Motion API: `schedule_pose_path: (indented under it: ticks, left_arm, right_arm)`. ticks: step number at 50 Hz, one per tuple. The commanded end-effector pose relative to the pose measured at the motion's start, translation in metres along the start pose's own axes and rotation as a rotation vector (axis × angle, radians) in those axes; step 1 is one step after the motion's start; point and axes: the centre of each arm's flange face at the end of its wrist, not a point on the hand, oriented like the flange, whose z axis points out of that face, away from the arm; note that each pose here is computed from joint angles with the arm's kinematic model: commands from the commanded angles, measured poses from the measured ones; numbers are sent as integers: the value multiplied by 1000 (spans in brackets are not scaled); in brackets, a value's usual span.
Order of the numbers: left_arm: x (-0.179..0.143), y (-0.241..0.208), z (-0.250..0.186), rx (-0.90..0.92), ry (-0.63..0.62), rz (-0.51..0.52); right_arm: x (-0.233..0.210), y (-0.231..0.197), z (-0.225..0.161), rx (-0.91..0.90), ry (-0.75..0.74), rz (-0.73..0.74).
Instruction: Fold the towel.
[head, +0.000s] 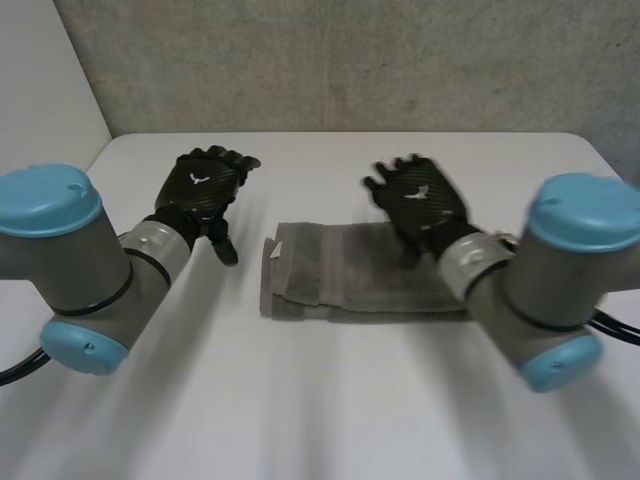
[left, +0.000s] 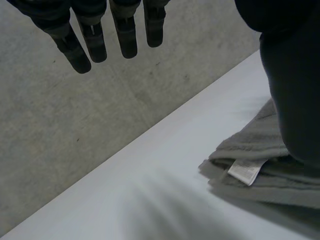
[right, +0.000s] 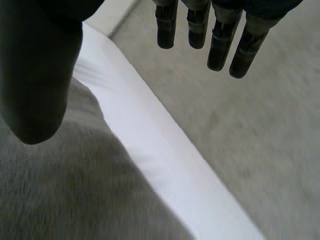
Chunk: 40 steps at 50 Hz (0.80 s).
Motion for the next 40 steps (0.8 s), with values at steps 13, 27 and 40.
schedule_pose_path:
  ticks: [13,27,40]
  left_arm:
    - [25,1,-5,-2,62,0]
    - [18,-9,-5,22,37,2]
    - [-22,-43,-9,126,-66,-140]
  right_arm:
    - [31,96,-19,-335,43,97]
    - [4,-20,4,24,49,-71]
    - [-160,-6,10,244,-458,-372]
